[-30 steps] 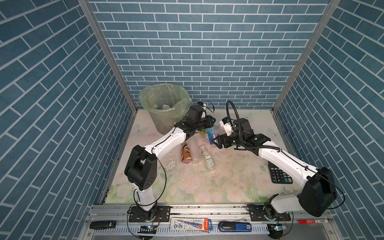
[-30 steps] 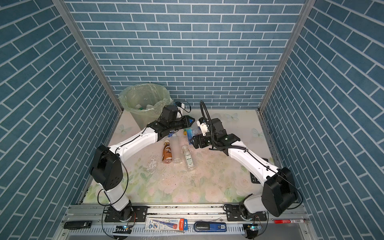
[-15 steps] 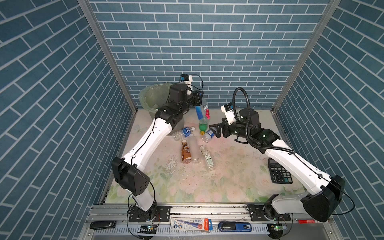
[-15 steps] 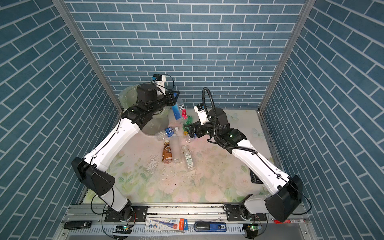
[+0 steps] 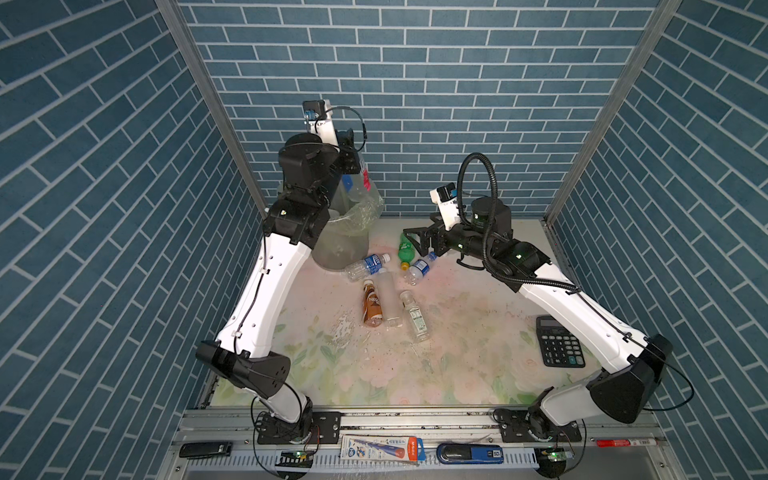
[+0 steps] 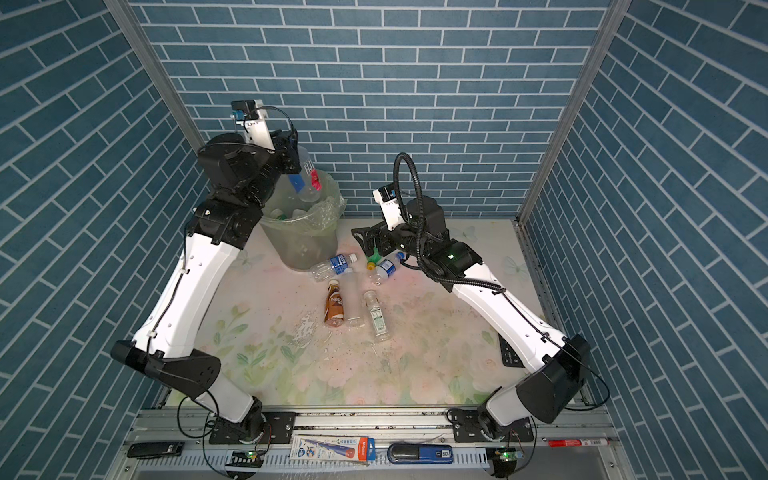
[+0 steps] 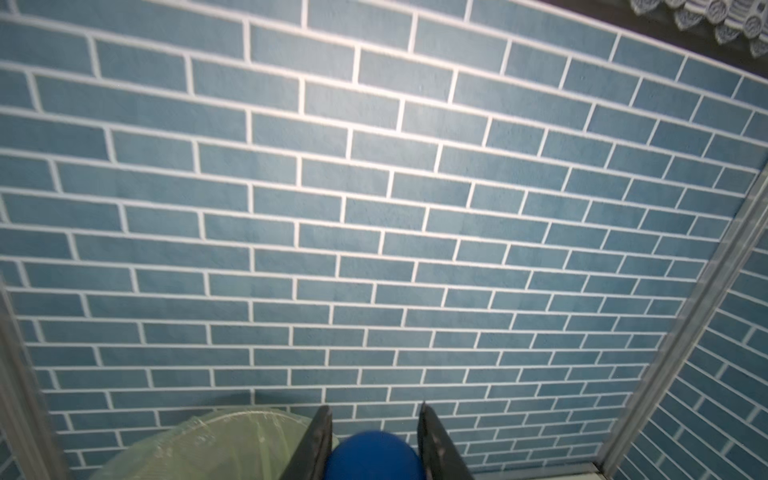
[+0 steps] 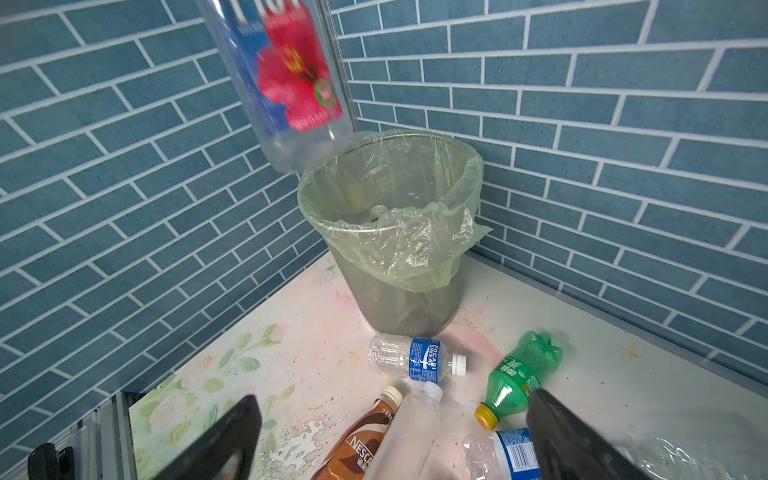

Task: Throw the plastic bottles in the bin
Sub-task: 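Carry the Fiji bottle over the bin with the left gripper while the right gripper releases, then open the left gripper above the bin to drop the Fiji bottle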

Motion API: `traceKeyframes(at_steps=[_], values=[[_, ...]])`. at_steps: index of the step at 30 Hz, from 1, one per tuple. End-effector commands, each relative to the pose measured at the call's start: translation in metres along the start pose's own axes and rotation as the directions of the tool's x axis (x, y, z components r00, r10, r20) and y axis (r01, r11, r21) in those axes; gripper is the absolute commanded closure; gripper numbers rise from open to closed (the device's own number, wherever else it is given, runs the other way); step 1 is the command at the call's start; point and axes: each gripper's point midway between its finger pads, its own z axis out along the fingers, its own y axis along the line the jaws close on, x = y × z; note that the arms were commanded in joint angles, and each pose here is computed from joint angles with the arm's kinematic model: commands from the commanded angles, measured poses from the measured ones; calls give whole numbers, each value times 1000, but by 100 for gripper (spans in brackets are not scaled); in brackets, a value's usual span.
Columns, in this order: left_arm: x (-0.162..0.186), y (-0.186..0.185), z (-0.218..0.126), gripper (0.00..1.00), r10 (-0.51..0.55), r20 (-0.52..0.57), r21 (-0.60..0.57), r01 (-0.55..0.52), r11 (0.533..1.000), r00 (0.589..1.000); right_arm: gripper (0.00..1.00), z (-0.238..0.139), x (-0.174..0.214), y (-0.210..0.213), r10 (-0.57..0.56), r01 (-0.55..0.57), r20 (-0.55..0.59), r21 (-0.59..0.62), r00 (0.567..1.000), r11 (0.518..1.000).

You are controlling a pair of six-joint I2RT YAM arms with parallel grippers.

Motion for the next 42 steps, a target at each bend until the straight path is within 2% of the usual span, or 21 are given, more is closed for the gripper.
traceKeyframes(at_steps=[1,5,8,9,10,12,13,20,33,42], values=[[-59,23,-17,71,63,180,-86,-48,995,982,1,2,-18,6,-47,47,34,-19,998,999],[-42,41,5,71,22,160,-101,-6,995,987,1,9,-13,5,-43,43,13,-21,999,999],[13,64,48,69,-19,23,-136,22,990,1000,1,15,-10,4,-39,39,-1,-27,999,999],[36,69,62,61,-33,-51,-145,26,989,998,1,16,-9,5,-35,35,-4,-30,999,999],[52,70,70,48,-45,-113,-131,30,991,992,1,17,-9,6,-34,33,-7,-35,999,999],[76,62,77,10,-65,-205,-89,48,995,977,1,18,-5,5,-32,31,-17,-33,999,999],[80,59,77,1,-76,-214,-73,62,995,974,1,18,-4,5,-33,32,-21,-31,999,999],[66,55,55,1,-119,-167,-66,109,992,979,1,17,5,2,-35,34,-35,-21,999,999],[65,43,39,1,-136,-183,-34,132,991,974,1,13,9,0,-22,22,-21,-6,1000,1000],[101,-7,15,1,-149,-303,58,174,983,941,1,3,29,-24,-4,11,-62,125,998,992]])
